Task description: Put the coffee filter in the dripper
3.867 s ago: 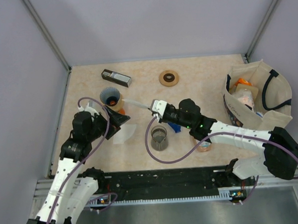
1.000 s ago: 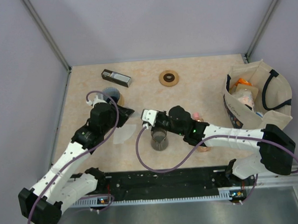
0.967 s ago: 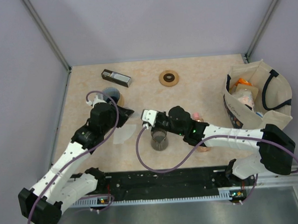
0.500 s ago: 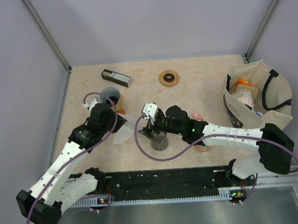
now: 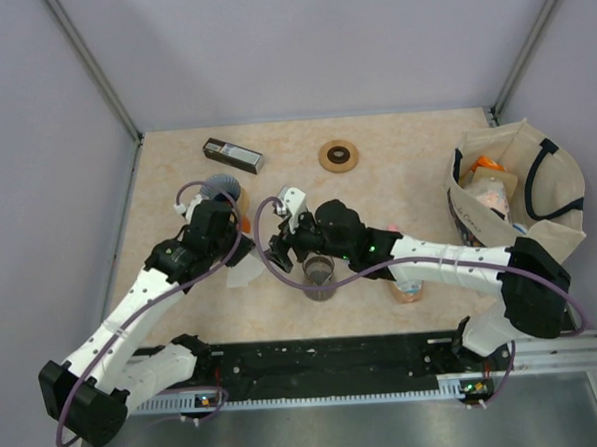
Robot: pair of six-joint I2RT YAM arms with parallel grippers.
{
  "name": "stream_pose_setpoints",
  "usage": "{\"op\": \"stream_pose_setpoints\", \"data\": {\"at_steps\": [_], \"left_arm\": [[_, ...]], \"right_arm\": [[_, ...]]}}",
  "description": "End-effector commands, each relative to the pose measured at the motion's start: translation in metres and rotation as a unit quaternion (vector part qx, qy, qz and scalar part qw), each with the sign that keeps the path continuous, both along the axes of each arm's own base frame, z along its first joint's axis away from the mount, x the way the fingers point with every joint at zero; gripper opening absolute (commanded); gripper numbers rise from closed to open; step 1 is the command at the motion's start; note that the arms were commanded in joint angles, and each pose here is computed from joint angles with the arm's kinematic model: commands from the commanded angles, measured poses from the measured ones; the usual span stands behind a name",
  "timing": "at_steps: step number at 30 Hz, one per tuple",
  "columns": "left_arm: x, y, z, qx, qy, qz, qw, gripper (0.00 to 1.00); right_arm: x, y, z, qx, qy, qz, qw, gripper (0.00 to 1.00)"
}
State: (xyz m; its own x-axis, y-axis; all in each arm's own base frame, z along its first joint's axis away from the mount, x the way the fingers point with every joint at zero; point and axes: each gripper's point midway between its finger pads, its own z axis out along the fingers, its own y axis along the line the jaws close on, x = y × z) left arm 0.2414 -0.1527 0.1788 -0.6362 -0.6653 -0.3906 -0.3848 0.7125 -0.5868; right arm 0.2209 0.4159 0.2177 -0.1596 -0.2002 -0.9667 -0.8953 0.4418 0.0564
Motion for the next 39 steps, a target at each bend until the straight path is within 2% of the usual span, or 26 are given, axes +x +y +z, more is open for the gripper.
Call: {"op": "stream_pose_setpoints", "data": {"at_steps": [1, 3, 9, 13, 24, 28, 29, 32, 39], "left_arm": [[0.009, -0.007, 0.020, -0.011, -0.023, -0.006, 1.000, 0.01], [0.011, -0.010, 0.022, -0.012, -0.022, -0.011, 1.000, 0.01], [0.010, -0.014, 0.022, -0.011, -0.017, -0.024, 1.000, 0.01], [0.009, -0.016, 0.023, -0.010, -0.019, -0.032, 0.999, 0.01], [0.011, -0.029, 0.028, -0.015, -0.023, -0.070, 0.997, 0.01], [0.009, -0.035, 0.038, -0.012, -0.048, -0.111, 0.993, 0.01], [0.008, -0.035, 0.037, -0.004, -0.051, -0.121, 0.991, 0.01], [0.000, -0.025, 0.032, 0.027, -0.041, -0.134, 0.990, 0.01], [-0.021, -0.011, 0.023, 0.077, -0.027, -0.185, 0.979, 0.03]], "right_arm": [[0.001, 0.009, 0.015, 0.020, 0.002, -0.009, 1.000, 0.76], [0.006, 0.009, 0.008, 0.012, 0.004, -0.021, 1.000, 0.75], [0.044, -0.015, -0.006, -0.027, -0.011, -0.146, 0.989, 0.71], [0.054, -0.022, -0.006, -0.036, -0.021, -0.180, 0.983, 0.67], [0.033, 0.010, -0.010, -0.021, 0.007, -0.091, 0.996, 0.47], [0.035, 0.009, -0.011, -0.030, 0.005, -0.093, 0.995, 0.32], [0.037, 0.006, -0.014, -0.036, 0.006, -0.102, 0.994, 0.24], [0.041, 0.000, -0.014, -0.053, 0.005, -0.119, 0.992, 0.15], [0.042, -0.010, -0.014, -0.076, 0.004, -0.123, 0.990, 0.04]]}}
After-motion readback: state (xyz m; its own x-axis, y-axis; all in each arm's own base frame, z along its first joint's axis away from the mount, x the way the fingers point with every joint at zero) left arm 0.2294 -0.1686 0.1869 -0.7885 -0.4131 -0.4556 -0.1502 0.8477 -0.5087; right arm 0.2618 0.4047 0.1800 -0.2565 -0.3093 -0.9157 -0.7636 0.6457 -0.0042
